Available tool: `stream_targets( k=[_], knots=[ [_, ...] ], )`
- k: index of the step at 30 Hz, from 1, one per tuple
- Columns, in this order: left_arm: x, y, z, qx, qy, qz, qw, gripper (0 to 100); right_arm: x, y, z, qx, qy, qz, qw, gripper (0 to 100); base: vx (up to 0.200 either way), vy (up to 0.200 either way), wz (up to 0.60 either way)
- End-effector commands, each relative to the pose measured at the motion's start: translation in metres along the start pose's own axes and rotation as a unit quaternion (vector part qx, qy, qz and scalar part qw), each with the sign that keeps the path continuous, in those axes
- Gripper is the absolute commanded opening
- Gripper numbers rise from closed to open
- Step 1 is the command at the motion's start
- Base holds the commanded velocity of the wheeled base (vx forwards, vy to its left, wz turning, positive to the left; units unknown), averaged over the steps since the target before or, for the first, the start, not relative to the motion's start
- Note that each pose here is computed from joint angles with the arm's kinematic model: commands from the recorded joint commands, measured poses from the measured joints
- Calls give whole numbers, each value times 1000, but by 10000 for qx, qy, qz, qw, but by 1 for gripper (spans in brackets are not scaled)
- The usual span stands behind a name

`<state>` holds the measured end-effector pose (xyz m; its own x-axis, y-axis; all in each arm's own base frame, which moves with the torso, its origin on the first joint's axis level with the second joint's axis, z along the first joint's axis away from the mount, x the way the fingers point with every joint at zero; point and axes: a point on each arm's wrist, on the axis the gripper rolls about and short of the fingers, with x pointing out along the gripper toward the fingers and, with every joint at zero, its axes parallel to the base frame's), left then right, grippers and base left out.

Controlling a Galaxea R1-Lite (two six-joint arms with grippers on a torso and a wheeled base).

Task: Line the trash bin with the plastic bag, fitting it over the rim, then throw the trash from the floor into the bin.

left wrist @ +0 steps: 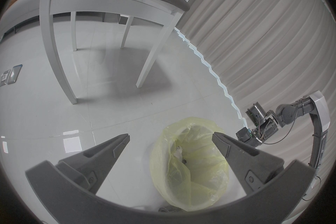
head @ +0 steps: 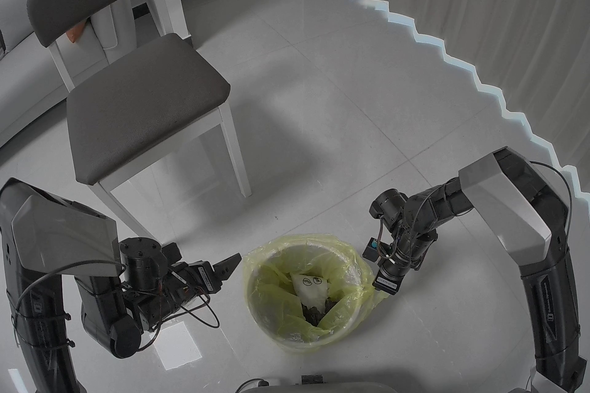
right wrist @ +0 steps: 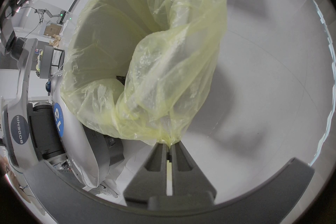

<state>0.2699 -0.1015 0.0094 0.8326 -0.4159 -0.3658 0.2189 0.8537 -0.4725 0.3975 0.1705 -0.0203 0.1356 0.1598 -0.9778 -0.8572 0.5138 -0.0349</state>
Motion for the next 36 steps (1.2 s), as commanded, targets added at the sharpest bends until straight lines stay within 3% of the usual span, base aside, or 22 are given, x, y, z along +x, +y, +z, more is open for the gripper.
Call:
stream_targets(
  k=[1, 7, 12, 18, 29, 33, 34, 36],
  knots=[
    [2, 1, -2, 7, -17, -9, 10000, 100, 19, -5, 11, -46, 162, 112, 9998, 0, 0, 0, 0],
    [3, 1, -3, 6, -7, 5, 10000, 100, 15, -8, 25, -118, 260, 195, 9994, 0, 0, 0, 0],
    [3, 2, -2, 4, -21, 15, 10000, 100, 4, -15, 36, -129, 30, 30, 9999, 0, 0, 0, 0],
    [3, 2, -3, 15, -11, 47, 10000, 100, 34, -17, 18, -14, 633, 164, 9979, 0, 0, 0, 0],
    [0, 3, -4, -5, -18, 137, 9999, 100, 53, -14, 0, 134, 1183, 614, 9910, 0, 0, 0, 0],
    [0, 3, -4, -5, -18, 137, 9999, 100, 21, -16, 9, 139, 795, 650, 9946, 0, 0, 0, 0],
    [0, 3, -4, -3, -7, 135, 9999, 100, 15, -16, 11, 134, 727, 628, 9953, 100, 0, 0, 0],
    [0, 3, -4, -3, -7, 135, 9999, 100, 11, -16, 13, 121, 663, 601, 9959, 100, 0, 0, 0]
  ],
)
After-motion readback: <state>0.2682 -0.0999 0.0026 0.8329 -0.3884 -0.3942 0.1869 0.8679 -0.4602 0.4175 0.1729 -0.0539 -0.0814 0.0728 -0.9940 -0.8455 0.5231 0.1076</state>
